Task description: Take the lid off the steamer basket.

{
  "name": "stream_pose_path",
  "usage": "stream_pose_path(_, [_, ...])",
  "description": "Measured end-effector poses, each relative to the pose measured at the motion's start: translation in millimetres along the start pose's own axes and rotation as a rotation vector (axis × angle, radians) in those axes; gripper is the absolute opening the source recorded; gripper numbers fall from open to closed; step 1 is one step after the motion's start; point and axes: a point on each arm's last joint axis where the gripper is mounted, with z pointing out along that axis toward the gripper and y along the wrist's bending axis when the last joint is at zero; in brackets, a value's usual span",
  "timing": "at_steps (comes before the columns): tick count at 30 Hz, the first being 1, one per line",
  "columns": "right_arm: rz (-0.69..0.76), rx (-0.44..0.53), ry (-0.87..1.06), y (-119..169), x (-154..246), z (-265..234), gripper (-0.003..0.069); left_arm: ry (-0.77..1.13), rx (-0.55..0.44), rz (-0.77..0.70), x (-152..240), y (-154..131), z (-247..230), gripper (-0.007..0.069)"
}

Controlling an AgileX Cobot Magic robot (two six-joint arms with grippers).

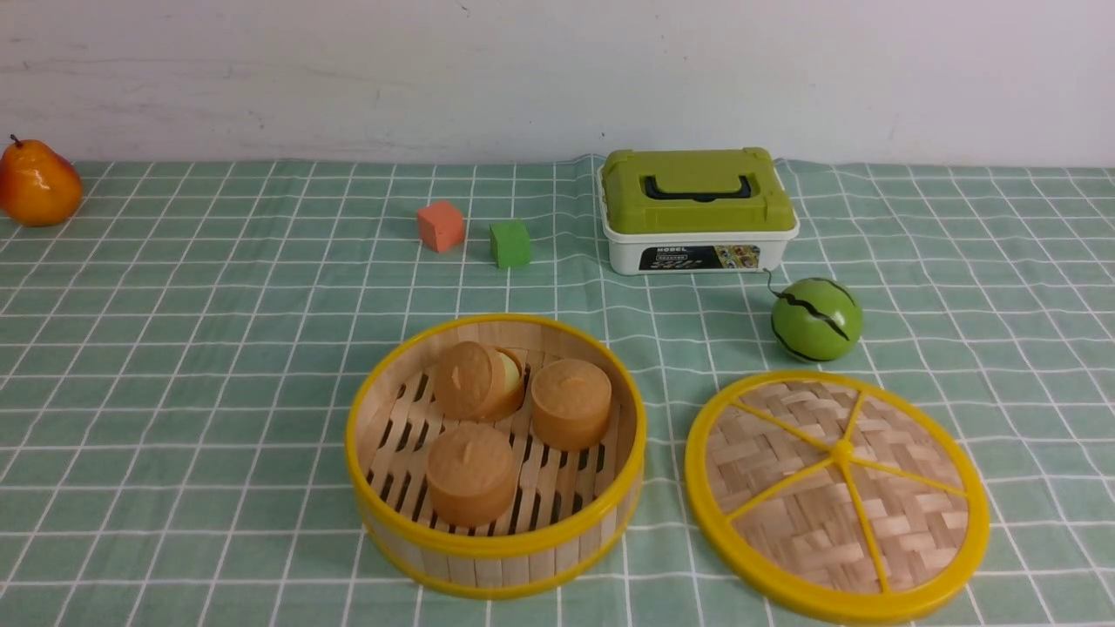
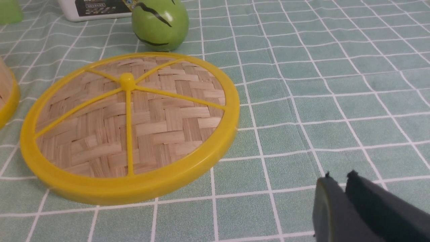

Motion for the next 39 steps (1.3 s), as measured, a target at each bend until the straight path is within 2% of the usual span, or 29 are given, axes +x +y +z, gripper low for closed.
stream_pose_path(39, [0.002,0.000,0.000,0.0,0.0,0.0,0.0055,0.000,0.000,0.000,0.0,0.0,0.0,0.0239])
